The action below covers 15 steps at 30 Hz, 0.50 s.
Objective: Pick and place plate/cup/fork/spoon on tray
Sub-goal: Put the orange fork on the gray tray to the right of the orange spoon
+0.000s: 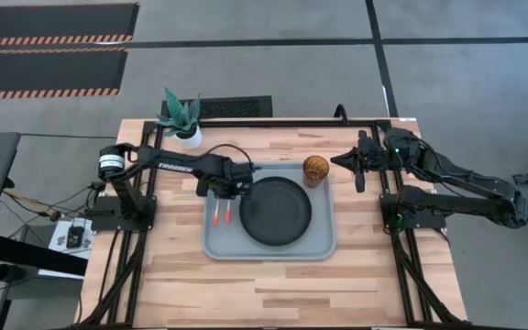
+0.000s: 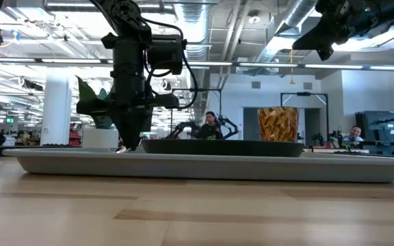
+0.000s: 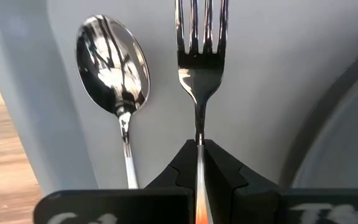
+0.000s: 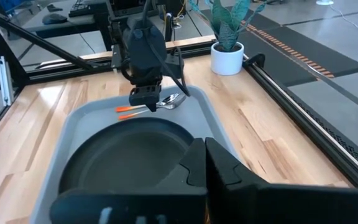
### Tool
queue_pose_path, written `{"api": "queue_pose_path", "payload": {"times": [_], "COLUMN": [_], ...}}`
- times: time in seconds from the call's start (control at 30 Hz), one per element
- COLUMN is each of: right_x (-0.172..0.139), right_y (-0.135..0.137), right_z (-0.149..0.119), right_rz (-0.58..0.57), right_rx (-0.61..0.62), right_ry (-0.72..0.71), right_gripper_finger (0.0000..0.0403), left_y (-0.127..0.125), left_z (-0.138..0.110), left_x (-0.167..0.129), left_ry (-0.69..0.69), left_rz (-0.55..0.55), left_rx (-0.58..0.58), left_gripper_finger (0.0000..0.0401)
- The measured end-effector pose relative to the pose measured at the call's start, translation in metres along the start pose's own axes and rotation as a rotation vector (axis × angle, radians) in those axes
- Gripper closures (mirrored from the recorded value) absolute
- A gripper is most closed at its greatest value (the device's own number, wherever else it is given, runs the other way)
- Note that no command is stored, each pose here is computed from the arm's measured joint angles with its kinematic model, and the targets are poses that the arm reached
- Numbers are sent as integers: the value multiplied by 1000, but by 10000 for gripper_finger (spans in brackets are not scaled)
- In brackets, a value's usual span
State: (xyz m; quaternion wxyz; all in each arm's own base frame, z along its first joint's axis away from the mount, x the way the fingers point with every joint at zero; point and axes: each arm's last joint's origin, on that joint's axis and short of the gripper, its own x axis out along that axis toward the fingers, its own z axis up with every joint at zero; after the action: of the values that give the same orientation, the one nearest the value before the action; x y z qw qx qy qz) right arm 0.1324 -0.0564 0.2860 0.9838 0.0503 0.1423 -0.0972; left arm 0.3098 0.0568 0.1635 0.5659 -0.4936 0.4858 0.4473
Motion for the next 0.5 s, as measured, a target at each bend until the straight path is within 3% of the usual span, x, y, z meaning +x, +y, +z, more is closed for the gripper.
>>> {"api": "queue_pose_path", "payload": {"times": [0.5], "right_x": [0], "right_y": [0], "right_z": [1], "right_rz": [0], "right_rx": [-6], "right_ry": [-10], "right_gripper_finger": [397], "left_y": [-3], "left_z": [0], "left_x": [16], "left_ry": [60], "left_rz": [16], "left_rx": [11], "left_gripper_finger": [401]}}
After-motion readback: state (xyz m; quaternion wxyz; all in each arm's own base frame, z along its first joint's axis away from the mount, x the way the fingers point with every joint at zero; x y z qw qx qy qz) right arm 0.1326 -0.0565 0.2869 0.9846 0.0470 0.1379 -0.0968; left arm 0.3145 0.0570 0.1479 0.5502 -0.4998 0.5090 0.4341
